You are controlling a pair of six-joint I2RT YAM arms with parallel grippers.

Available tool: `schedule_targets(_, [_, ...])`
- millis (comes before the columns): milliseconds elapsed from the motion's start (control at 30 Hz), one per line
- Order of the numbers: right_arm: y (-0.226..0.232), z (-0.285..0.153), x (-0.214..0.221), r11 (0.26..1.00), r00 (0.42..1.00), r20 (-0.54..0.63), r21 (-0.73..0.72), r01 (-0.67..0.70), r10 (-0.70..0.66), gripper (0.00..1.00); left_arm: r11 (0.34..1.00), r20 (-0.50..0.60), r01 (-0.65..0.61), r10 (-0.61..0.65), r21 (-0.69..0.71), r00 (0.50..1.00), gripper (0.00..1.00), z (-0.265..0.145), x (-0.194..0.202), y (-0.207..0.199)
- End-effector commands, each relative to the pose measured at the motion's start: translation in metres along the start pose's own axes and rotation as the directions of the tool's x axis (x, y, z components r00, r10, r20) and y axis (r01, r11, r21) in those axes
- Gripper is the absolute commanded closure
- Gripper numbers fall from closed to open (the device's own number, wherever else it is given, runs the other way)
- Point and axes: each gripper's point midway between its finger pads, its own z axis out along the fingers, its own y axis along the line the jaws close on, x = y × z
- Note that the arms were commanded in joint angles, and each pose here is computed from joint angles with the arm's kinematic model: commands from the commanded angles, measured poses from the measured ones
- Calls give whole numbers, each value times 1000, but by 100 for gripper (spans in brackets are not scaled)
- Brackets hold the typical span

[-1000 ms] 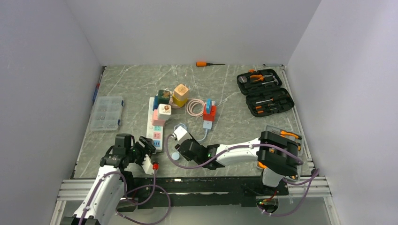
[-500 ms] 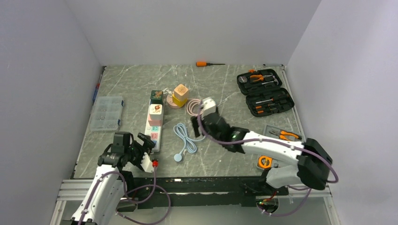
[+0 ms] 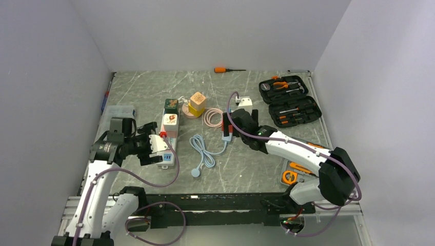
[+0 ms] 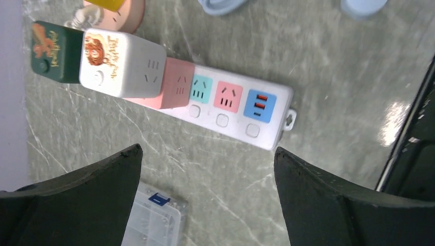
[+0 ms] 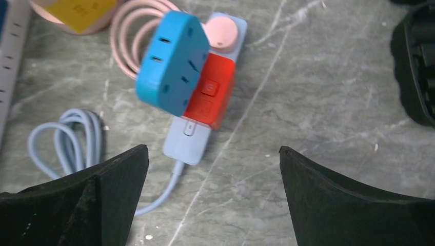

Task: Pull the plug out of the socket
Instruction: Move the socket to the center of the board.

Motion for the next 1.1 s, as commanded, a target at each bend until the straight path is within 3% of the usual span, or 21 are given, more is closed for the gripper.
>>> schedule_targets(0, [-10, 3, -4, 997, 997, 9, 22, -79, 79, 0, 979, 149, 206, -204, 2, 968, 1, -24, -42, -10])
schedule_targets(133, [-19, 3, -8, 991, 991, 11, -4, -133, 133, 0, 959, 239, 282, -269, -20, 933, 1, -36, -69, 2])
schedule_targets(233, [-26, 6, -12, 986, 986, 7, -17, -166, 166, 0, 921, 232, 390, -379, 1, 896, 1, -30, -79, 15])
schedule_targets(500, [-50, 20, -36, 957, 957, 4, -24, -290, 290, 0, 885, -56, 459, -456, 80, 888, 1, 23, -116, 46])
schedule_targets(733, [-77, 53, -49, 920, 920, -17, 32, -390, 391, 3, 875, 62, 460, -473, 154, 879, 1, 73, -174, 56])
schedule_targets(1067, [-75, 127, -34, 923, 914, -132, 81, -375, 383, 14, 801, -20, 570, -577, 181, 817, 1, 136, -163, 28])
